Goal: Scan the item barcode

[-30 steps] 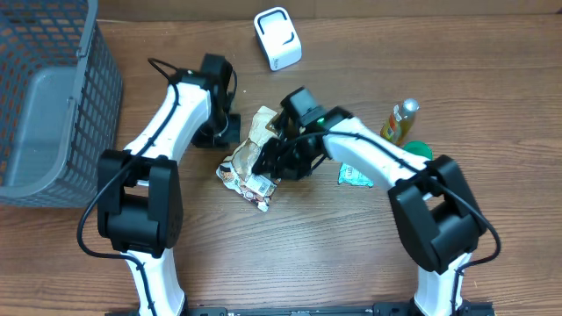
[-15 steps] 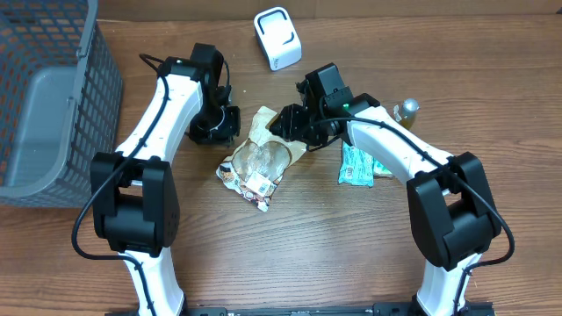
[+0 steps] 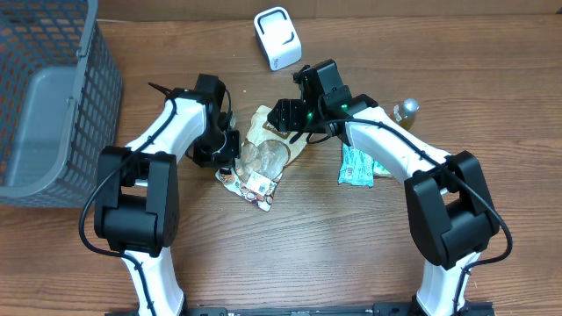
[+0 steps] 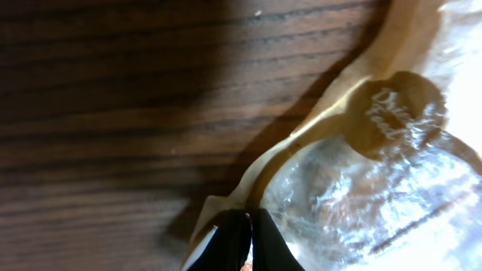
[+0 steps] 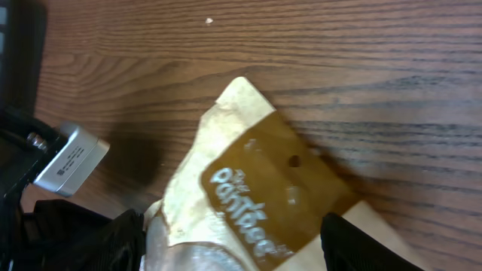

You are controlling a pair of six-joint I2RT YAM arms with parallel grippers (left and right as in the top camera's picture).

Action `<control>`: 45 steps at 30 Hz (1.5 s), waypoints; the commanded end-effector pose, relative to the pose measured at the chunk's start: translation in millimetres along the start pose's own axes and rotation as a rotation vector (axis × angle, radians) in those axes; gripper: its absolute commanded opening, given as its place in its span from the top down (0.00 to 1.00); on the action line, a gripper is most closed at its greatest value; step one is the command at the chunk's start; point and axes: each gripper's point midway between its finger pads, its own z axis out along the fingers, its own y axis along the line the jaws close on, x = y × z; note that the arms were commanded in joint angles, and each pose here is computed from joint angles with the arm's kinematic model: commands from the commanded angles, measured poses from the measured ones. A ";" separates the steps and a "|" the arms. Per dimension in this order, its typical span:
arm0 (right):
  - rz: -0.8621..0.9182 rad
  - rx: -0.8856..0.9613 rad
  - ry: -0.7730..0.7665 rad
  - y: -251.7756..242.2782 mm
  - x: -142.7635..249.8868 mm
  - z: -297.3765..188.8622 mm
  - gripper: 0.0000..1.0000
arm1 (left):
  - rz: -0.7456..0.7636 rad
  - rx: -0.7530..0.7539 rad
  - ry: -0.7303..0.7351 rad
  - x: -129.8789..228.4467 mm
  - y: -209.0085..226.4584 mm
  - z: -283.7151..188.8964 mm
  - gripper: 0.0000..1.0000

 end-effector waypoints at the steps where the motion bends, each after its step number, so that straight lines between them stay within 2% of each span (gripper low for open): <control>1: -0.033 0.030 -0.005 -6.8 -0.7 9.9 0.28 | 0.028 0.015 -0.007 1.0 -2.0 6.0 0.96; 7: -0.015 0.030 0.057 -17.6 17.5 29.9 0.28 | 0.035 -0.047 -0.062 -11.1 8.3 6.9 0.96; 13: 0.015 -0.022 0.130 -13.6 34.9 36.6 0.27 | 0.039 -0.048 -0.088 -17.2 8.0 6.5 0.96; 18: 0.022 -0.018 0.144 -15.1 38.0 35.9 0.19 | 0.040 -0.048 -0.092 -18.2 7.8 6.5 0.96; 23: 0.056 -0.067 0.185 -6.6 45.8 34.2 0.18 | 0.041 -0.045 -0.101 -20.4 7.3 6.7 0.96; 30: 0.061 -0.074 0.250 2.4 65.3 36.6 0.18 | 0.043 -0.043 -0.111 -22.7 6.7 6.5 0.96; 39: 0.085 -0.255 0.346 40.6 82.8 29.3 0.18 | 0.045 -0.040 -0.125 -26.2 5.9 6.1 0.96; 42: 0.105 -0.256 0.352 43.2 83.8 29.5 0.25 | 0.047 -0.038 -0.132 -28.0 5.3 6.0 0.96; 45: 0.097 -0.283 0.360 50.3 85.9 28.9 0.27 | 0.048 -0.037 -0.136 -28.9 5.0 5.9 0.96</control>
